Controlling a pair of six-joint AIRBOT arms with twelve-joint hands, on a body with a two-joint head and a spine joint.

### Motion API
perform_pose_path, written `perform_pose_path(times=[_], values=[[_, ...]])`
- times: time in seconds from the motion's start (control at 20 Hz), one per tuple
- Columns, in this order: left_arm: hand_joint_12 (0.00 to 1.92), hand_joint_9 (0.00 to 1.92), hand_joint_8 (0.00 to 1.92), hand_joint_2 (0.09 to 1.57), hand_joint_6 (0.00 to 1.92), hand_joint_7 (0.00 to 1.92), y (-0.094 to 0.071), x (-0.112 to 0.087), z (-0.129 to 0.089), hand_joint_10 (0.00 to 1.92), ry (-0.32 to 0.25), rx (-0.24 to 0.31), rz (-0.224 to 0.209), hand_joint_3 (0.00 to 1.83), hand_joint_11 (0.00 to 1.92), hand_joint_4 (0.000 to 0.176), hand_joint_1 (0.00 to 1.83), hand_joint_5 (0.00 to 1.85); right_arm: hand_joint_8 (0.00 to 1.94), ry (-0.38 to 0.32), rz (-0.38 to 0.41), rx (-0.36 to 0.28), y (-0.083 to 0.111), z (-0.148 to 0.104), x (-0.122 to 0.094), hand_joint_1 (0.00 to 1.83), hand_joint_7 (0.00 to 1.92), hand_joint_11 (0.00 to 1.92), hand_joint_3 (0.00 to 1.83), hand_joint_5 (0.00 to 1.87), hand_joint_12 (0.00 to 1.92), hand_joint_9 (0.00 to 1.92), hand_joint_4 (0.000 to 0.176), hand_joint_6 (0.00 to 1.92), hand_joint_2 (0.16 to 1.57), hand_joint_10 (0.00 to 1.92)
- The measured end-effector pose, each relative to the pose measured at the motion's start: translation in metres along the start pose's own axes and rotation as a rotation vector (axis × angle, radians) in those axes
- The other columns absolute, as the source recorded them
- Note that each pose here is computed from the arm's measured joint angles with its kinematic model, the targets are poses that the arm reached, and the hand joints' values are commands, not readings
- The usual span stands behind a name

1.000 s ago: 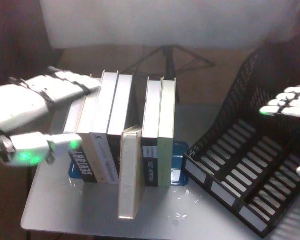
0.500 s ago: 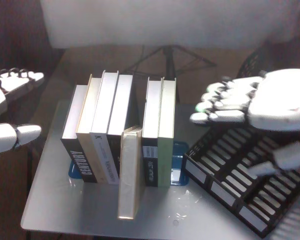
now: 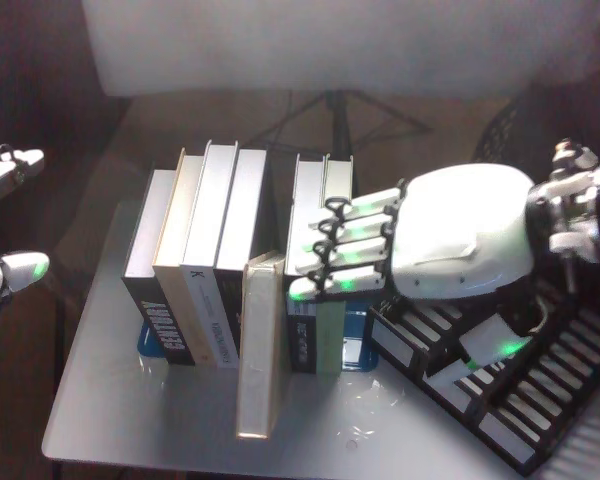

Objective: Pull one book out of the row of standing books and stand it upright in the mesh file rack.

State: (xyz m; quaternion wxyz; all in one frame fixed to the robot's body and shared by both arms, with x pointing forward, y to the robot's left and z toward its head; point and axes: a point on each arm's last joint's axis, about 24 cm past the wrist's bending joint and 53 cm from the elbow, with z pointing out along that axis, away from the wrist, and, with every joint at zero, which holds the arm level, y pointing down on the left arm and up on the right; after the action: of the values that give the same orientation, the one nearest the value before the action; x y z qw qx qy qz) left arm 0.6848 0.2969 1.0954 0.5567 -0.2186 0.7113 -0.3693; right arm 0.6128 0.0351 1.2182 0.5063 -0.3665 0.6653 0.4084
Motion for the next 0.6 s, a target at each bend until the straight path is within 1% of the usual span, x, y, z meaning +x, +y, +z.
perform_pose_path(times=[0.05, 0.2, 0.25, 0.3, 0.35, 0.4, 0.45, 0.6], values=[[0.0, 0.0, 0.0, 1.32, 0.01, 0.0, 0.001, -0.001, 0.0, 0.0, -0.003, -0.003, -0.004, 0.0, 0.0, 0.013, 0.5, 0.03, 0.0, 0.0, -0.002, -0.006, 0.002, 0.003, 0.0, 0.6, 0.0, 0.0, 0.0, 0.0, 0.0, 0.0, 0.0, 0.0, 1.03, 0.0], [0.0, 0.0, 0.0, 1.32, 0.01, 0.0, 0.0, -0.001, 0.0, 0.0, -0.006, 0.003, -0.002, 0.0, 0.0, 0.01, 0.48, 0.03, 0.0, -0.008, -0.014, -0.034, 0.009, 0.018, -0.005, 0.52, 0.0, 0.0, 0.0, 0.0, 0.0, 0.0, 0.0, 0.0, 1.02, 0.0], [0.0, 0.0, 0.0, 1.32, 0.01, 0.0, 0.001, -0.001, -0.002, 0.0, -0.004, 0.002, 0.003, 0.0, 0.0, 0.018, 0.5, 0.03, 0.0, -0.003, -0.023, -0.037, 0.01, 0.023, -0.004, 0.56, 0.0, 0.0, 0.0, 0.0, 0.0, 0.0, 0.0, 0.0, 1.01, 0.0], [0.0, 0.0, 0.0, 1.31, 0.01, 0.0, 0.003, 0.0, -0.003, 0.0, -0.002, -0.003, 0.004, 0.0, 0.0, 0.017, 0.54, 0.05, 0.0, 0.002, -0.033, -0.042, 0.012, 0.027, -0.003, 0.51, 0.0, 0.0, 0.0, 0.0, 0.0, 0.0, 0.0, 0.0, 1.04, 0.0], [0.0, 0.0, 0.0, 1.31, 0.01, 0.0, 0.006, 0.0, -0.004, 0.0, 0.0, -0.011, 0.006, 0.0, 0.0, 0.019, 0.56, 0.06, 0.0, 0.006, -0.041, -0.05, 0.016, 0.032, -0.002, 0.52, 0.0, 0.0, 0.0, 0.0, 0.0, 0.0, 0.0, 0.0, 1.05, 0.0], [0.0, 0.0, 0.0, 1.32, 0.02, 0.0, 0.007, 0.0, -0.004, 0.0, -0.001, -0.015, 0.004, 0.0, 0.0, 0.015, 0.56, 0.06, 0.0, 0.006, -0.04, -0.061, 0.019, 0.036, -0.001, 0.52, 0.0, 0.0, 0.0, 0.0, 0.0, 0.0, 0.0, 0.0, 1.05, 0.0], [0.0, 0.0, 0.0, 1.31, 0.02, 0.0, 0.007, 0.0, -0.004, 0.0, -0.002, -0.014, 0.004, 0.0, 0.0, 0.006, 0.57, 0.07, 0.0, 0.006, -0.039, -0.069, 0.022, 0.04, -0.001, 0.51, 0.0, 0.0, 0.0, 0.0, 0.0, 0.0, 0.008, 0.0, 1.05, 0.0], [0.0, 0.0, 0.0, 1.31, 0.02, 0.0, 0.006, -0.001, -0.004, 0.0, -0.003, -0.012, 0.004, 0.0, 0.0, 0.005, 0.57, 0.07, 0.0, 0.01, -0.047, -0.083, 0.028, 0.049, 0.0, 0.51, 0.0, 0.0, 0.0, 0.0, 0.0, 0.0, 0.011, 0.0, 1.05, 0.0]])
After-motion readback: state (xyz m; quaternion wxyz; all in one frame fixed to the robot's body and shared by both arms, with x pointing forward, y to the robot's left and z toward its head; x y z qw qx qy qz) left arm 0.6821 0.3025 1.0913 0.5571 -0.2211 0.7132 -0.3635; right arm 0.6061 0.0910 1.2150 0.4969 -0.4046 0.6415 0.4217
